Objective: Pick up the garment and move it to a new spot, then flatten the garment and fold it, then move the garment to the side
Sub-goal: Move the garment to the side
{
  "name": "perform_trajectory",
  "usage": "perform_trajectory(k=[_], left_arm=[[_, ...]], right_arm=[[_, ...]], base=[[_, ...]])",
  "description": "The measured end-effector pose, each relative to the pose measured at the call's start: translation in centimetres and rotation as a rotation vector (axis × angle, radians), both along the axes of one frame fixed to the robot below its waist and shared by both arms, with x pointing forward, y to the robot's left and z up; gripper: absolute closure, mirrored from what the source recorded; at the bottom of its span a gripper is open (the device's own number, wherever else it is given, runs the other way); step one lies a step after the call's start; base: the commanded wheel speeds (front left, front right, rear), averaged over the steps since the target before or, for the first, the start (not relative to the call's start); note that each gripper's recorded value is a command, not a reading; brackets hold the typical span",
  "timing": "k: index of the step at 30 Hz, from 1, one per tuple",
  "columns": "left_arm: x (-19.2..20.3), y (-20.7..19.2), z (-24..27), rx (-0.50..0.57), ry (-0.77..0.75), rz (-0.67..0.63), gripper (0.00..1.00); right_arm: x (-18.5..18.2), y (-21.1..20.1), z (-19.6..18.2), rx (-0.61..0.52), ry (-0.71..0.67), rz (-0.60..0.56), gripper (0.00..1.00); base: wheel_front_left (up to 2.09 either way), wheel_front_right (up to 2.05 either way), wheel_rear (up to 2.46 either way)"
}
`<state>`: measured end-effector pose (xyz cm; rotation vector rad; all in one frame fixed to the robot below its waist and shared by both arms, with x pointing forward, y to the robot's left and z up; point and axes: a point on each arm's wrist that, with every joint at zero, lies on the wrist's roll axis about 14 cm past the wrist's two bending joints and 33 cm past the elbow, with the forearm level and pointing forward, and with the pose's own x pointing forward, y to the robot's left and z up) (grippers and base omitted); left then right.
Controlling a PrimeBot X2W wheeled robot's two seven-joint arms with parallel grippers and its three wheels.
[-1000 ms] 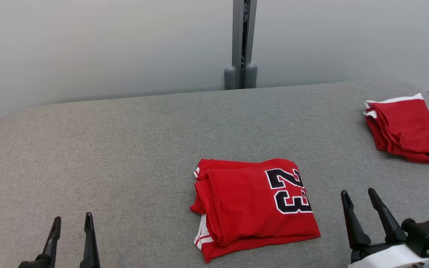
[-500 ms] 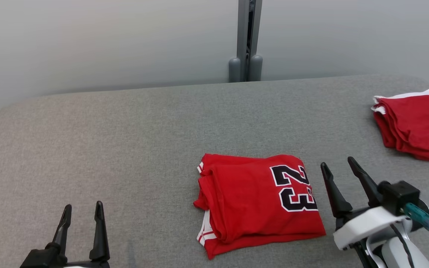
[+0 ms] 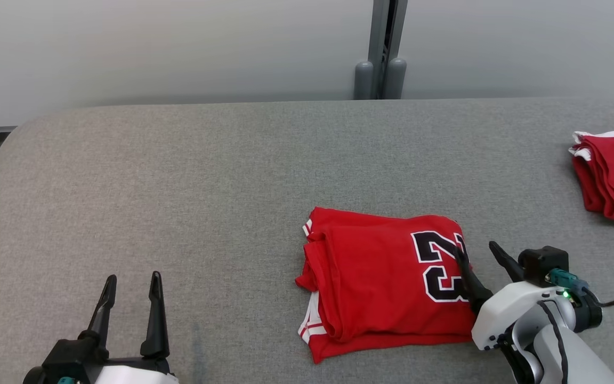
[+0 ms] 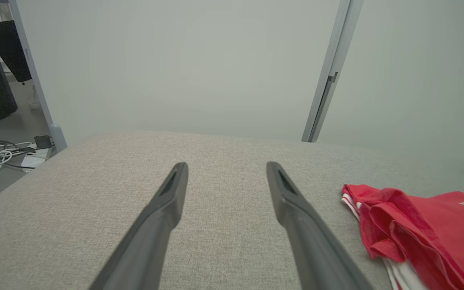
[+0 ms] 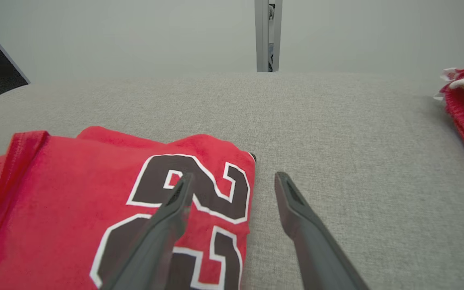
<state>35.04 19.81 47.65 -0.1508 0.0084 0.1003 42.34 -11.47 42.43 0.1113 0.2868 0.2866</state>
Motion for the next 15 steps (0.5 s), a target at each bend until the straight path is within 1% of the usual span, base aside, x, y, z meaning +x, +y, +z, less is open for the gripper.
perform_trajectory(k=[8,10,13,14,15], left_arm=[[0.2,0.3,-0.3,0.001,0.009,0.01,0.0],[0.3,0.3,-0.3,0.001,0.011,0.011,0.0],[0.3,0.4,-0.5,0.002,0.015,0.014,0.0],[0.3,0.4,-0.5,0.002,0.016,0.015,0.0],[0.3,0.4,-0.5,0.003,0.017,0.016,0.0]], right_arm=[[-0.3,0.8,-3.2,-0.015,0.12,0.016,0.0],[-0.8,0.9,-4.3,-0.019,0.171,0.017,0.0],[-1.2,1.5,-5.0,0.002,0.207,0.02,0.0],[-1.3,1.8,-5.1,0.013,0.219,0.02,0.13],[-1.3,2.0,-5.2,0.019,0.224,0.024,0.7]], base=[[0.0,0.0,0.0],[0.0,0.0,0.0],[0.0,0.0,0.0],[0.0,0.0,0.0],[0.0,0.0,0.0]])
